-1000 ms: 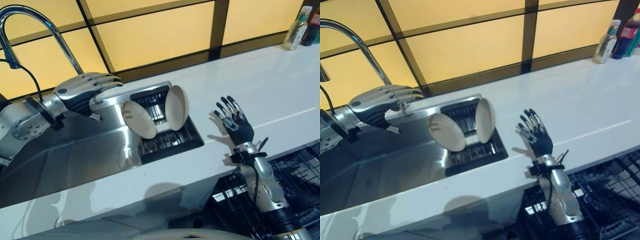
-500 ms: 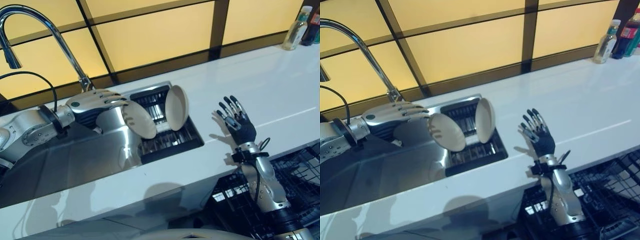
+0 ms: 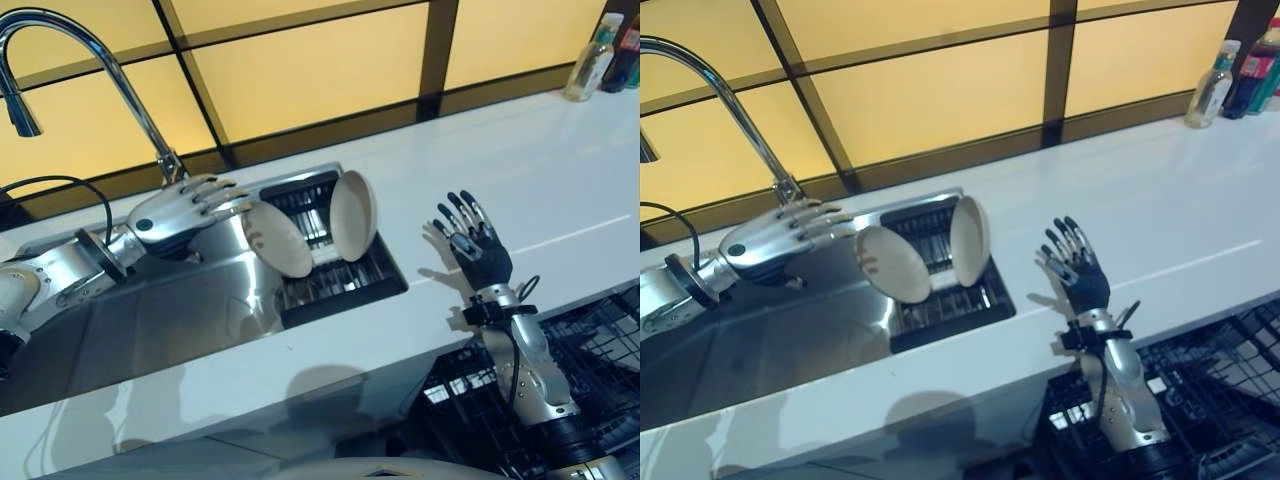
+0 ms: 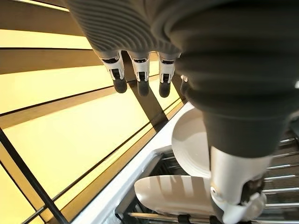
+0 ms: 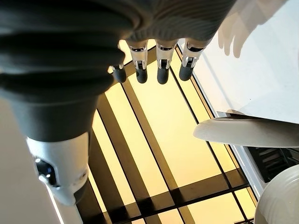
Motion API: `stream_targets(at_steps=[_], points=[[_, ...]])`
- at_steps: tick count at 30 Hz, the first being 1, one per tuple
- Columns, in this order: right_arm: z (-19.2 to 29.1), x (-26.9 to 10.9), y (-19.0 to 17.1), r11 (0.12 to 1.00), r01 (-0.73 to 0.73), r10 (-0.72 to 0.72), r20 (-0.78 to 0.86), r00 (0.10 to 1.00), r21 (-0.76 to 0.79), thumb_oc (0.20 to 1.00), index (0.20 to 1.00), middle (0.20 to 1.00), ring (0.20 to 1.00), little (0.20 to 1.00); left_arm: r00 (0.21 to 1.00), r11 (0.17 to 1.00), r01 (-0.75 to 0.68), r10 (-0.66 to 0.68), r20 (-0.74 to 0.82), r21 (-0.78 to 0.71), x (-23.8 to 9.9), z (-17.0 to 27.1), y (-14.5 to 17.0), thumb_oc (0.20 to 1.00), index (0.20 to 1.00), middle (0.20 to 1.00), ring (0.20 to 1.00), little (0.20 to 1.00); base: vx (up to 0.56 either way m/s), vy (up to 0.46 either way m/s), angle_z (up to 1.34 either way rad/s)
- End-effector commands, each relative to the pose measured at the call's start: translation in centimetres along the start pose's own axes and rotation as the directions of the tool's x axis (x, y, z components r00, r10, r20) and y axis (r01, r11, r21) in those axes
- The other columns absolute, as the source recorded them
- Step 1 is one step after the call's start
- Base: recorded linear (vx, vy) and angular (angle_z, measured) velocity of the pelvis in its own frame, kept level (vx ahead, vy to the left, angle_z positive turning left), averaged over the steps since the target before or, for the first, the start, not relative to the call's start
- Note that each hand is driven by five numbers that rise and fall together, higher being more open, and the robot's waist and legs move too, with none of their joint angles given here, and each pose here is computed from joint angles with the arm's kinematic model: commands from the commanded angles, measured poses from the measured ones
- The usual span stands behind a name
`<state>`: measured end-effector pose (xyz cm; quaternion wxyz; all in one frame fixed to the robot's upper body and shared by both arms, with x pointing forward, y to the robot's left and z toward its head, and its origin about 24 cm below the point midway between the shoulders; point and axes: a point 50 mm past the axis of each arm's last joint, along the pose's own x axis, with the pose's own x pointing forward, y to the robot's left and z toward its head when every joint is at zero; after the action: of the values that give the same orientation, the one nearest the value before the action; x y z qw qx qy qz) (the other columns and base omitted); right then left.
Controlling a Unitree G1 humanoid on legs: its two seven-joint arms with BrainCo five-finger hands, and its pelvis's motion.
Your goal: Pick up plates and place into dishwasher.
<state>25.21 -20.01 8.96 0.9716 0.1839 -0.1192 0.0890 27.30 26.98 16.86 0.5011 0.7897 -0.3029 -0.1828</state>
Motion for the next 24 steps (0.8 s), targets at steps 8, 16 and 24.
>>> stream_targets(at_steps=[8, 16, 24], points=[[0.6, 0.4, 0.9, 0.999, -0.039, 0.038, 0.069, 0.997, 0.01, 1.0, 1.0, 1.0, 1.0, 1.0, 0.996, 0.998, -0.062, 0.064, -0.061, 0.033, 0.7, -1.0, -0.8, 1.0, 1.0, 1.0, 1.0, 1.0, 0.0, -0.004, -0.02], [0.7, 0.2, 0.9, 1.0, -0.029, 0.028, 0.068, 0.997, 0.011, 1.0, 1.0, 1.0, 1.0, 1.0, 0.994, 0.995, -0.088, 0.091, -0.056, 0.054, 0.8, -0.9, -0.9, 1.0, 1.0, 1.0, 1.0, 1.0, 0.01, -0.013, -0.08], [0.7, -0.1, 0.7, 1.0, -0.024, 0.023, 0.063, 0.998, 0.013, 1.0, 1.0, 1.0, 1.0, 1.0, 0.993, 0.992, -0.091, 0.097, -0.064, 0.092, 0.9, -1.2, -1.1, 1.0, 1.0, 1.0, 1.0, 1.0, 0.0, -0.002, -0.01]])
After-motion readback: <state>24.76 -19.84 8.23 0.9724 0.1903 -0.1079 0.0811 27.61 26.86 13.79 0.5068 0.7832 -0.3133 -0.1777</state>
